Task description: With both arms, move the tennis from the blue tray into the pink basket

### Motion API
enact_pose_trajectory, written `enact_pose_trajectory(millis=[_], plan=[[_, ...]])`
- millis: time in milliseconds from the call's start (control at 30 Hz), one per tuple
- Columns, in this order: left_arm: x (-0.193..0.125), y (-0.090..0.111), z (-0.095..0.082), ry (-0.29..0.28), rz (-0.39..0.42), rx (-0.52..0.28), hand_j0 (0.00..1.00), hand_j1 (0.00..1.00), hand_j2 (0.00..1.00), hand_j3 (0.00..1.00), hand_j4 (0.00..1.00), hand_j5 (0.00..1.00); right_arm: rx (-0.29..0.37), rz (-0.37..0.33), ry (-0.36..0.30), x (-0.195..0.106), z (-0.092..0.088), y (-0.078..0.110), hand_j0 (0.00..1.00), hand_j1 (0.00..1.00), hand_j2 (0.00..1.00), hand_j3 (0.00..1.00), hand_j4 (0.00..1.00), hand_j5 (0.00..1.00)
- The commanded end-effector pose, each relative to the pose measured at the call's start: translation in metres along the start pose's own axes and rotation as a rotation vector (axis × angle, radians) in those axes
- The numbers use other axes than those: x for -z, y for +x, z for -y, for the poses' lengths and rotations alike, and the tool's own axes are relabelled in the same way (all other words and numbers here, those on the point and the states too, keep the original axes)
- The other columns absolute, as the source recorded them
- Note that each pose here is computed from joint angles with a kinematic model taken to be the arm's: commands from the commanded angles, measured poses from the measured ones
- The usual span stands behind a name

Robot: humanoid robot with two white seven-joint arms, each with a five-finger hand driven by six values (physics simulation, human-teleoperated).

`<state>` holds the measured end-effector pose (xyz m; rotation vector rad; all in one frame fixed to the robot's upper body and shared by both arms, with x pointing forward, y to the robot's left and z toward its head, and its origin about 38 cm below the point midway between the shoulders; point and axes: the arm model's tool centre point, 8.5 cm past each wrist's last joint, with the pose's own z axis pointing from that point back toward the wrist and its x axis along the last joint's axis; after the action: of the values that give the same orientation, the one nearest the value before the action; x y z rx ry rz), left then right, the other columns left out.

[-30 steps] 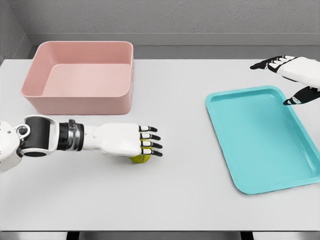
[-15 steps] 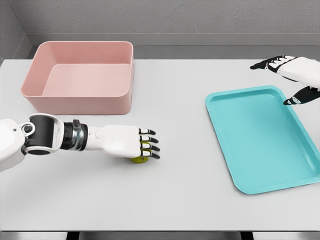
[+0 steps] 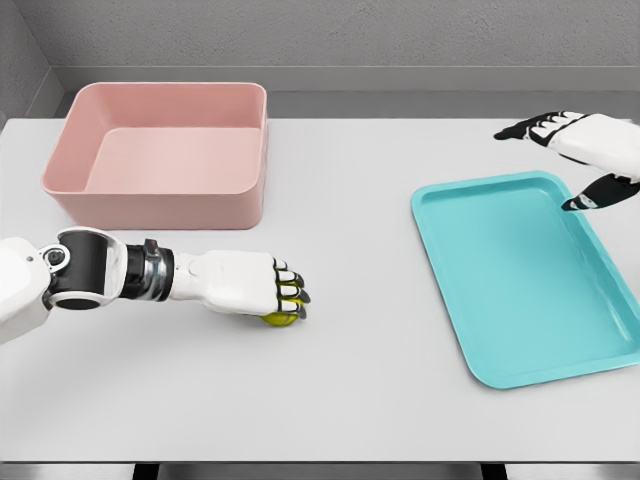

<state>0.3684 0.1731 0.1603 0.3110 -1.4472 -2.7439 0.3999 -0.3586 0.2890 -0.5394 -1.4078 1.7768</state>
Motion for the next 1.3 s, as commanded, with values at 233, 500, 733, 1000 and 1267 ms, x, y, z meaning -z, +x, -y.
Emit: enact_pose_trajectory(millis=[233, 500, 733, 1000, 1267], plan=[[0.002, 0.004, 0.004, -0.025, 0.019, -0.003, 0.12, 0.12, 0.12, 0.12, 0.12, 0.12, -0.013, 0.022, 0.000, 0.002, 0.002, 0.009, 1.00, 1.00, 1.00, 1.00, 1.00, 1.00], [-0.014, -0.013, -0.022, 0.108, -0.008, -0.087, 0.01, 0.01, 0.01, 0.01, 0.01, 0.01, -0.013, 0.022, 0.000, 0.002, 0.002, 0.009, 1.00, 1.00, 1.00, 1.00, 1.00, 1.00], [-0.053, -0.060, -0.035, 0.250, -0.145, -0.212, 0.02, 0.02, 0.02, 0.02, 0.02, 0.02, -0.012, 0.023, -0.001, 0.002, 0.002, 0.009, 1.00, 1.00, 1.00, 1.00, 1.00, 1.00], [-0.110, -0.128, -0.037, 0.439, -0.366, -0.356, 0.04, 0.04, 0.04, 0.04, 0.04, 0.04, -0.013, 0.022, 0.000, 0.002, 0.002, 0.009, 1.00, 1.00, 1.00, 1.00, 1.00, 1.00], [-0.145, -0.169, 0.028, 0.419, -0.572, -0.551, 0.05, 0.05, 0.05, 0.05, 0.05, 0.05, -0.012, 0.023, -0.001, 0.002, 0.002, 0.009, 1.00, 1.00, 1.00, 1.00, 1.00, 1.00]])
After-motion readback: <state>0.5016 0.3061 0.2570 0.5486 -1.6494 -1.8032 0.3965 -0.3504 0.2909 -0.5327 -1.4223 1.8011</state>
